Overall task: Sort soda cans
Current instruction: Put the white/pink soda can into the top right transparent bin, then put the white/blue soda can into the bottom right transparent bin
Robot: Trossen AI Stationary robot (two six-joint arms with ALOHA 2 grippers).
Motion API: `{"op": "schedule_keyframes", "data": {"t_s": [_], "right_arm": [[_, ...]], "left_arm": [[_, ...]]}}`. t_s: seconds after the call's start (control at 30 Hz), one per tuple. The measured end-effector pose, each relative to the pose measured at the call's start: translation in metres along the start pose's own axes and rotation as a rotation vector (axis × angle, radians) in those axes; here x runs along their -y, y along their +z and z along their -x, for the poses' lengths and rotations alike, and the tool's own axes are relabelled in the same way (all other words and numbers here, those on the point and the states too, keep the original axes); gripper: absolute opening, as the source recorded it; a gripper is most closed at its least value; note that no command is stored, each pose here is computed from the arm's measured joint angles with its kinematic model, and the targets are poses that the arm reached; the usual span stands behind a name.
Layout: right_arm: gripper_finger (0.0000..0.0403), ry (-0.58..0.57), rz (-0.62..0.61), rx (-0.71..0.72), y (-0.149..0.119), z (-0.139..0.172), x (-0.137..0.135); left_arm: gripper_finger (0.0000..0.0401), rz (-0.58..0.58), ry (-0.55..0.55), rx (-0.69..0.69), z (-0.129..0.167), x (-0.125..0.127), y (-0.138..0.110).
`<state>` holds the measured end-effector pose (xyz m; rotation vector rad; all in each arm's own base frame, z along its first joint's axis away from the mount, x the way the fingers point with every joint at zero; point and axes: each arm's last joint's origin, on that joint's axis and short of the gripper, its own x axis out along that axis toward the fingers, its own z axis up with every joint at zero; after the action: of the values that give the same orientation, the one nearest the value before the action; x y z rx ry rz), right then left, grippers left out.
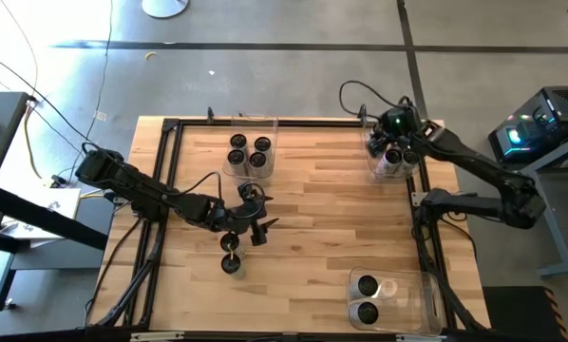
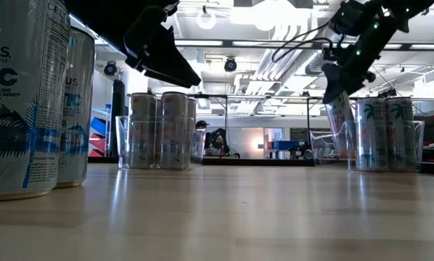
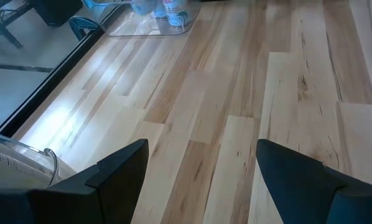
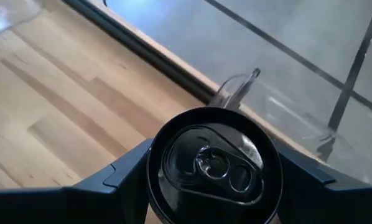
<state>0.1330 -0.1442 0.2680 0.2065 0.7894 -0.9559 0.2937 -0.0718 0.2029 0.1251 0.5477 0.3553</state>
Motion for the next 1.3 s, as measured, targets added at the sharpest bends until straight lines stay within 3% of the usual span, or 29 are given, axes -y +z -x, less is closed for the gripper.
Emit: {"op": "schedule_keyframes", "data": {"t_s": [0.3, 0.53, 0.73, 1.1, 1.17, 1.3], "right_arm": [[0.0242, -0.012, 0.004, -0.075, -0.032, -0.021, -0.005], [0.0245, -0.018, -0.032, -0.085, -0.032, -0.021, -0.005], [0.0318, -0.019, -0.040, -0.126, -0.025, -0.012, -0.003], [0.0333, -0.022, -0.084, -0.085, 0.018, 0.036, 0.006], [0.0333, 0.033, -0.075, -0.029, 0.025, 0.047, -0.001], [0.0333, 0.303, -0.011, 0.106, 0.032, 0.063, -0.033]], "left_arm": [[0.0291, 0.011, 0.002, 0.001, 0.000, 0.000, 0.000], [0.0291, 0.010, 0.002, 0.001, 0.000, 0.000, 0.000], [0.0291, 0.015, 0.002, 0.000, 0.000, 0.000, 0.000], [0.0291, 0.018, -0.002, 0.005, 0.001, 0.000, 0.001], [0.0291, 0.011, -0.011, 0.016, 0.006, 0.000, 0.003], [0.0291, 0.013, -0.053, 0.063, 0.034, -0.002, 0.014]]}}
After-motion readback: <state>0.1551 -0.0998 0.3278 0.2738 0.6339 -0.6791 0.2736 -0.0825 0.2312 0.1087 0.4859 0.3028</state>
